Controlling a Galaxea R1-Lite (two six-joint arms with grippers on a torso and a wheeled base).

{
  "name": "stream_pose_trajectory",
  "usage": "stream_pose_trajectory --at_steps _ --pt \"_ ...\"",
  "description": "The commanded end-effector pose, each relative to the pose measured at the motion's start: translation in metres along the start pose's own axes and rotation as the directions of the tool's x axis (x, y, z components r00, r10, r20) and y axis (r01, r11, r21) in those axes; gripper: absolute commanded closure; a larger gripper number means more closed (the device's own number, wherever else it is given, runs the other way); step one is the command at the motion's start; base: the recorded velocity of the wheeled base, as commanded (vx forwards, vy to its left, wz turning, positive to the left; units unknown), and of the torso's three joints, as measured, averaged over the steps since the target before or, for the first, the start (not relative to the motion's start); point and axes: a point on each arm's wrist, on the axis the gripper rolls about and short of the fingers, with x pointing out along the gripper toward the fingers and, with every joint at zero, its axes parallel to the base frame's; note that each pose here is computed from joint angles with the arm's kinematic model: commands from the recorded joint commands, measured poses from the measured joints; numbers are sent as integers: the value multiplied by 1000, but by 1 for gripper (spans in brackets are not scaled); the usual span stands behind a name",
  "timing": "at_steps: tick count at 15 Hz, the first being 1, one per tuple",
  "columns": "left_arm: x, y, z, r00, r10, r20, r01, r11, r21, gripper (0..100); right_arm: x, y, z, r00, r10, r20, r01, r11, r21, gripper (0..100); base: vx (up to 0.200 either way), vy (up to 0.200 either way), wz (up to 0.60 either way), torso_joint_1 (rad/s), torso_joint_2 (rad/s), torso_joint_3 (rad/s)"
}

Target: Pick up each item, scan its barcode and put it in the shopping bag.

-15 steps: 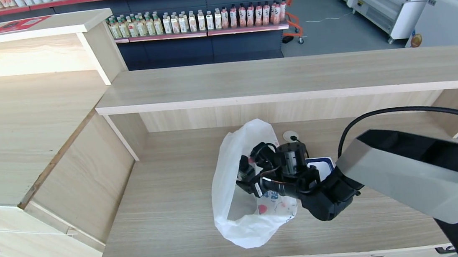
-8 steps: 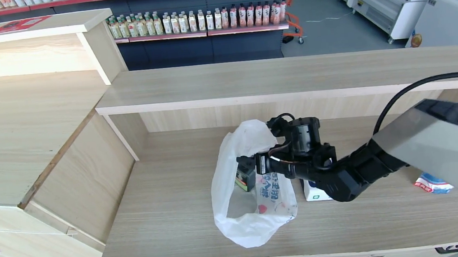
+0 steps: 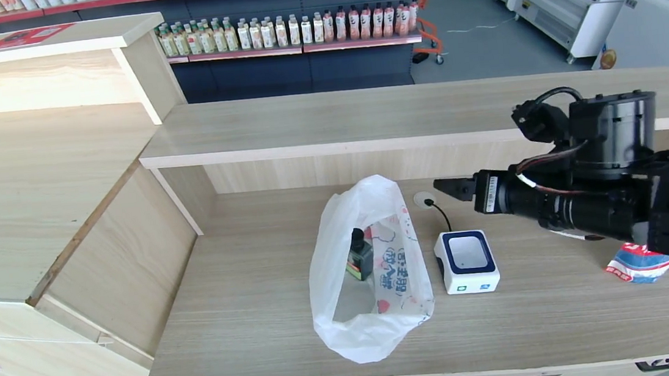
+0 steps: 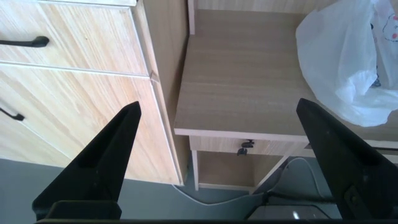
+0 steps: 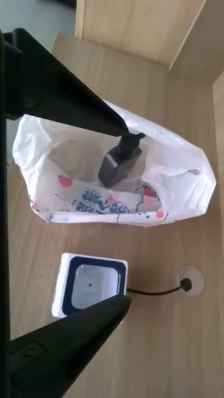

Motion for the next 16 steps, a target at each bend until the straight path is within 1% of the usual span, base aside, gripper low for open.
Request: stream_pose_trajectory --at_steps 1,2,5,6,7,8,9,10,11,12,14,15,16 --pt "0 0 0 1000 -1 0 1 1000 0 0 -118 -32 -24 980 -200 5 200 978 -67 0 0 0 0 0 0 0" --pt "0 0 0 1000 -1 0 1 1000 0 0 -140 -39 -46 968 -251 -3 250 966 -70 0 0 0 0 0 0 0" --pt "0 0 0 1000 1 0 -1 1000 0 0 -189 -50 -92 957 -290 -2 289 955 -72 0 0 0 0 0 0 0" --pt "0 0 0 1000 1 0 -1 1000 0 0 -204 -54 -104 947 -322 -11 320 944 -75 0 0 0 0 0 0 0" --pt "0 0 0 1000 1 0 -1 1000 0 0 -207 -54 -106 946 -325 -11 323 943 -75 0 0 0 0 0 0 0" --pt "0 0 0 1000 1 0 -1 1000 0 0 -233 -61 -130 928 -372 0 371 926 -73 0 0 0 0 0 0 0" --pt "0 0 0 1000 1 0 -1 1000 0 0 -245 -63 -141 920 -392 18 393 917 -68 0 0 0 0 0 0 0" --pt "0 0 0 1000 -1 0 1 1000 0 0 -256 -66 -152 903 -428 28 429 901 -62 0 0 0 0 0 0 0" --pt "0 0 0 1000 1 0 -1 1000 0 0 -264 -68 -159 888 -458 33 460 886 -66 0 0 0 0 0 0 0" --pt "0 0 0 1000 1 0 -1 1000 0 0 -280 -67 -167 850 -526 38 527 845 -86 0 0 0 0 0 0 0" --pt "0 0 0 1000 1 0 -1 1000 0 0 -288 -64 -172 805 -592 46 594 801 -73 0 0 0 0 0 0 0" --pt "0 0 0 1000 1 0 -1 1000 0 0 -290 -63 -178 791 -608 70 612 789 -54 0 0 0 0 0 0 0" --pt "0 0 0 1000 1 0 -1 1000 0 0 -291 -64 -183 796 -599 91 604 796 -43 0 0 0 0 0 0 0"
